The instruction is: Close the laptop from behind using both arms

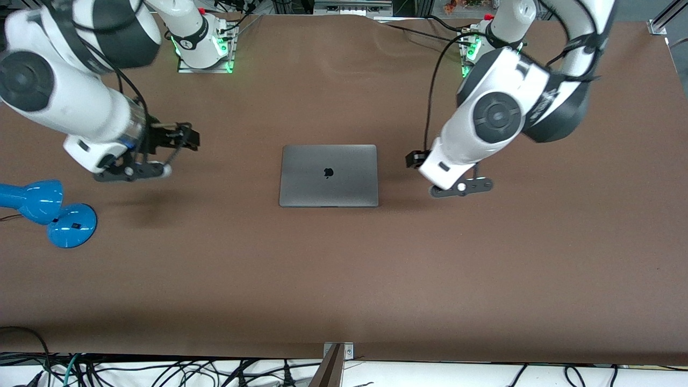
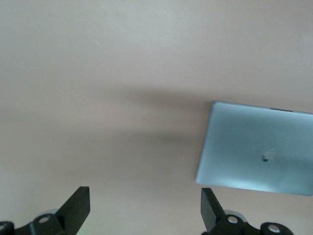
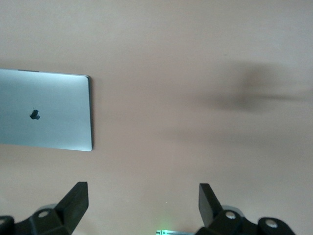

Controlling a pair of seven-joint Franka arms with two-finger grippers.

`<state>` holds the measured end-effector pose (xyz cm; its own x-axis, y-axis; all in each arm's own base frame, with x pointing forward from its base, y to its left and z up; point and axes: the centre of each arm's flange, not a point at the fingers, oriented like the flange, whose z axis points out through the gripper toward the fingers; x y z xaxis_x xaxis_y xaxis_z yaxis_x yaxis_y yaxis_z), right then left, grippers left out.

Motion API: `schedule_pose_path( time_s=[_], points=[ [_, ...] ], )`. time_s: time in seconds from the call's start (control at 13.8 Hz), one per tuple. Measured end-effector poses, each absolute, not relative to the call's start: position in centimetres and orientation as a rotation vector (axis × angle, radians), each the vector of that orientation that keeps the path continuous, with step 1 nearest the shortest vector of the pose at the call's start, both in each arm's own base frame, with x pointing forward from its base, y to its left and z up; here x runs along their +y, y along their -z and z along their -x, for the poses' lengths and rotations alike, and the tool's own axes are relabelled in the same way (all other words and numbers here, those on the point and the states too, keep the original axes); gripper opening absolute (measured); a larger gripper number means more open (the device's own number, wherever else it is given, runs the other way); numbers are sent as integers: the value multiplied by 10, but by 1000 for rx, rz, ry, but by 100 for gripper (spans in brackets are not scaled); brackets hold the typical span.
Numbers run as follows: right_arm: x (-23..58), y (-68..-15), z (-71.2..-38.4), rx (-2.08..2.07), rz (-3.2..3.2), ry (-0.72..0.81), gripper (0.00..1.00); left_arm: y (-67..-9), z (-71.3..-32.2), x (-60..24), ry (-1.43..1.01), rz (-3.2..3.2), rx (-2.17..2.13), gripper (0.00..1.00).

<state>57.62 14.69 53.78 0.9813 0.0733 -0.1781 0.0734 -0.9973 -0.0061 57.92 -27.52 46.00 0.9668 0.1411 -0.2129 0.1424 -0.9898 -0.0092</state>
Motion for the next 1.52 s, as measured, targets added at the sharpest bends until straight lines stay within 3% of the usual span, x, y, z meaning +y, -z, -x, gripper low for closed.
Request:
schedule_pose_path(
  time_s=[0.58, 1.01, 1.3, 1.52],
  points=[
    [50, -617, -554, -34, -3140, 94, 100, -577, -546, -176, 108, -3173, 67, 100],
    [7, -618, -554, -94, -3142, 90, 100, -564, -511, -144, 126, -3187, 30, 100],
    [-5, -617, -553, -91, -3143, 96, 100, -584, -478, -144, 125, -3192, -6, 100],
    [-7, -617, -553, -96, -3136, 92, 100, -600, -477, -128, 86, -3169, -76, 100]
  ],
)
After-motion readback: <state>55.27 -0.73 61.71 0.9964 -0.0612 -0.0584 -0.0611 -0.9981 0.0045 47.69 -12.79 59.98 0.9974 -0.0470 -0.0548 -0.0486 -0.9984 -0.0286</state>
